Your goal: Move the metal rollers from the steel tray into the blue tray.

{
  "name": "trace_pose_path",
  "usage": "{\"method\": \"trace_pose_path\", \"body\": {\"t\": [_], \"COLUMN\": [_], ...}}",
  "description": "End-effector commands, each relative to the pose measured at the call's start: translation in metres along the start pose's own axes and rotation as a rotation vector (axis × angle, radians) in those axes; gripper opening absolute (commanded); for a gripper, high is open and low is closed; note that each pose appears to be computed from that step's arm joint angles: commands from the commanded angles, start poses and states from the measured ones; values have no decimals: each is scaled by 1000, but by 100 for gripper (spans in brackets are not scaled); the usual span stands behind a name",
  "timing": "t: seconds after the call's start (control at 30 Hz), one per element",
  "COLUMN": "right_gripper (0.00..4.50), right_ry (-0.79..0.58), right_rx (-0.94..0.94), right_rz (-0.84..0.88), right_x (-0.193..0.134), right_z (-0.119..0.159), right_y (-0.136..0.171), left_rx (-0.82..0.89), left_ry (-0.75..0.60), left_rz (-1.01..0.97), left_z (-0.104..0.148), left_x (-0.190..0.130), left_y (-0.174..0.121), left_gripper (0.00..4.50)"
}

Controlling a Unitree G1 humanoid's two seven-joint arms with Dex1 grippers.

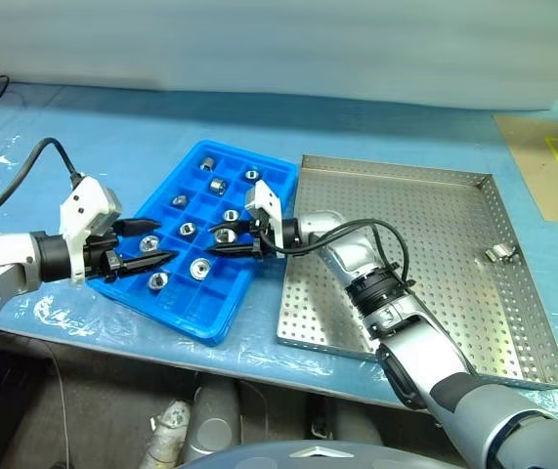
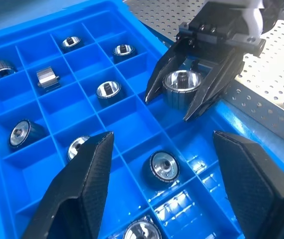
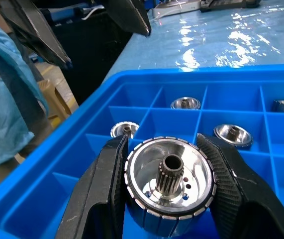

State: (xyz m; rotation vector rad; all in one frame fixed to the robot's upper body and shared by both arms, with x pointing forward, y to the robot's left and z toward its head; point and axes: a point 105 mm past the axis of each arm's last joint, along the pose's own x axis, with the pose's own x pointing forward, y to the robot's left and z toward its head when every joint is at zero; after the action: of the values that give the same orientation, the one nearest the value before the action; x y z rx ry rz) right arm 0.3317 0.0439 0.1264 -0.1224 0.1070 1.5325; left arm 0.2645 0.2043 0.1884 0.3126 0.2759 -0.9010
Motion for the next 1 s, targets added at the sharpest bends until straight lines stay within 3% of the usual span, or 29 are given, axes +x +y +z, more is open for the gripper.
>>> {"method": "trace_pose_path", "body": {"t": [0.03,0.23,0.37,0.67,1.0], "right_gripper": [209,209,303,303,303], "right_ry": [-34,-30,-34,-40,-132], "right_rx": [-51,-67,-53,-64,-77], "right_rz": [-4,-15,-30,-129,-467], "right_x": [-2,-7,-9,-22,-105], "right_z": [13,9,8,11,42], "right_y": [-3,-1,-1,-13,-46], "left_rx": [27,32,38,57,99], "left_ry": [-21,-26,-28,-48,-168], "left_rz": [-8,-35,-55,-128,-336], "left_z": [9,10,11,14,38], "left_x": [2,8,13,28,95], "left_y": [-3,-3,-2,-2,-15], "left_gripper": [334,334,334,334,334]}}
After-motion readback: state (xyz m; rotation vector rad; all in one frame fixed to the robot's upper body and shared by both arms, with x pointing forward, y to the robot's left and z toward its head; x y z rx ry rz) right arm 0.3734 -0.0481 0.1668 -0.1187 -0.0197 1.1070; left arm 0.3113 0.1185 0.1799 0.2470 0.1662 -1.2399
